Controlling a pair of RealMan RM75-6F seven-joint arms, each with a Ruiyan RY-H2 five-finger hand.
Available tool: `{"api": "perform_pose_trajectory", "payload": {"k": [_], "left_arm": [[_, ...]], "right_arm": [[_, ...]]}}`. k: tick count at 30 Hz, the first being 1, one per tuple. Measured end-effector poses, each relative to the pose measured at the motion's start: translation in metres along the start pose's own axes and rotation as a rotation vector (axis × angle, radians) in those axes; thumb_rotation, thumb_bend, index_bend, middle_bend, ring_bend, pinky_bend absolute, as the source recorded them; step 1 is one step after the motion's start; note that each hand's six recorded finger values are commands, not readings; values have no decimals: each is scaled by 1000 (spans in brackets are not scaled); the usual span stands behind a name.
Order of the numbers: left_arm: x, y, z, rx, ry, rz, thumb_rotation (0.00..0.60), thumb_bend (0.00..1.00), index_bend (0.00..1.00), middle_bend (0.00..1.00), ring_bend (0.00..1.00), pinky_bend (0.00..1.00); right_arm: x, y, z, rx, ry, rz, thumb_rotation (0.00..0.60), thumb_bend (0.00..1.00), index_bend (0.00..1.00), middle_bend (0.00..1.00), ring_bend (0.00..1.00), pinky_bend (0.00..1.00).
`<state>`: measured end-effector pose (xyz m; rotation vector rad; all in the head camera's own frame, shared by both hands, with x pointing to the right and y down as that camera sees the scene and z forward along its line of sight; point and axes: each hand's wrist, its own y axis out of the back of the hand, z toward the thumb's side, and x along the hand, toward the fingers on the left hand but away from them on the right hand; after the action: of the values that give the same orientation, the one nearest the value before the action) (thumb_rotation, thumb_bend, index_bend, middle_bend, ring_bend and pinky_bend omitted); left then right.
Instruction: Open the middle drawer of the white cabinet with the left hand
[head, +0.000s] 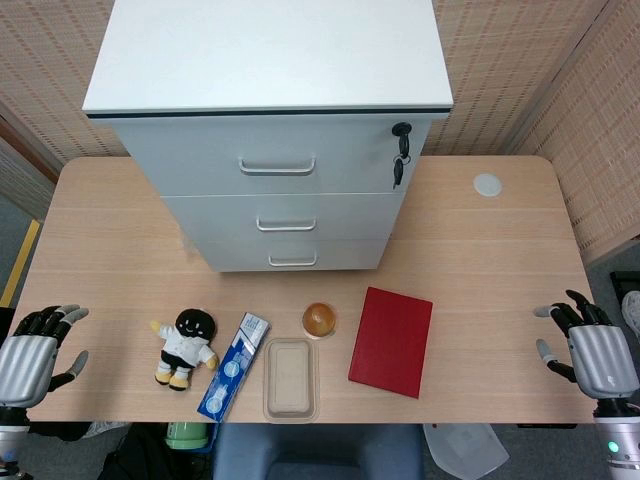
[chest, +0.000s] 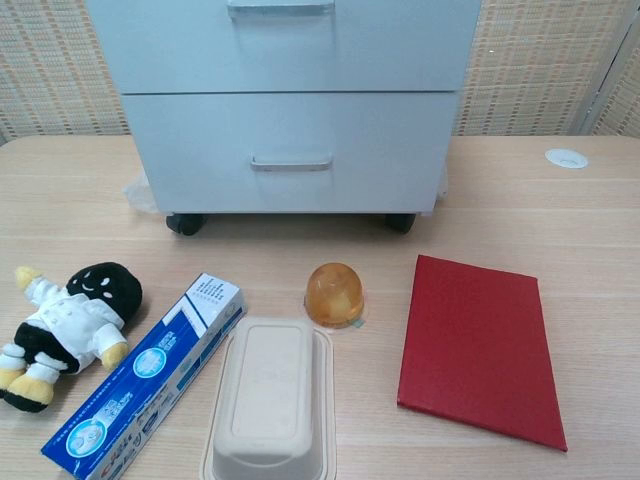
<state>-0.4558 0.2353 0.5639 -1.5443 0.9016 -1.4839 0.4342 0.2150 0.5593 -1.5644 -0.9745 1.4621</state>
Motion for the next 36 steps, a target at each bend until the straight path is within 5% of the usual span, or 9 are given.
{"api": "perform_pose_trajectory", "payload": {"k": [13,23,36], "left_arm": [[4,4,5,-16,-27,32,600,296,262,265,236,215],[31,13,39,-51,-171,80,600,296,305,395,368,332],[81,19,124,-112,-469,56,600,353,337,801,750,834]], "right_arm": [[3,0,-4,-1,-15,-10,600,314,352,356,295,249],[4,2,-11,3,-34,-21,600,314,353,356,296,248],[-3,16,-11,-4,-25,-54,600,315,353,356,296,249]]}}
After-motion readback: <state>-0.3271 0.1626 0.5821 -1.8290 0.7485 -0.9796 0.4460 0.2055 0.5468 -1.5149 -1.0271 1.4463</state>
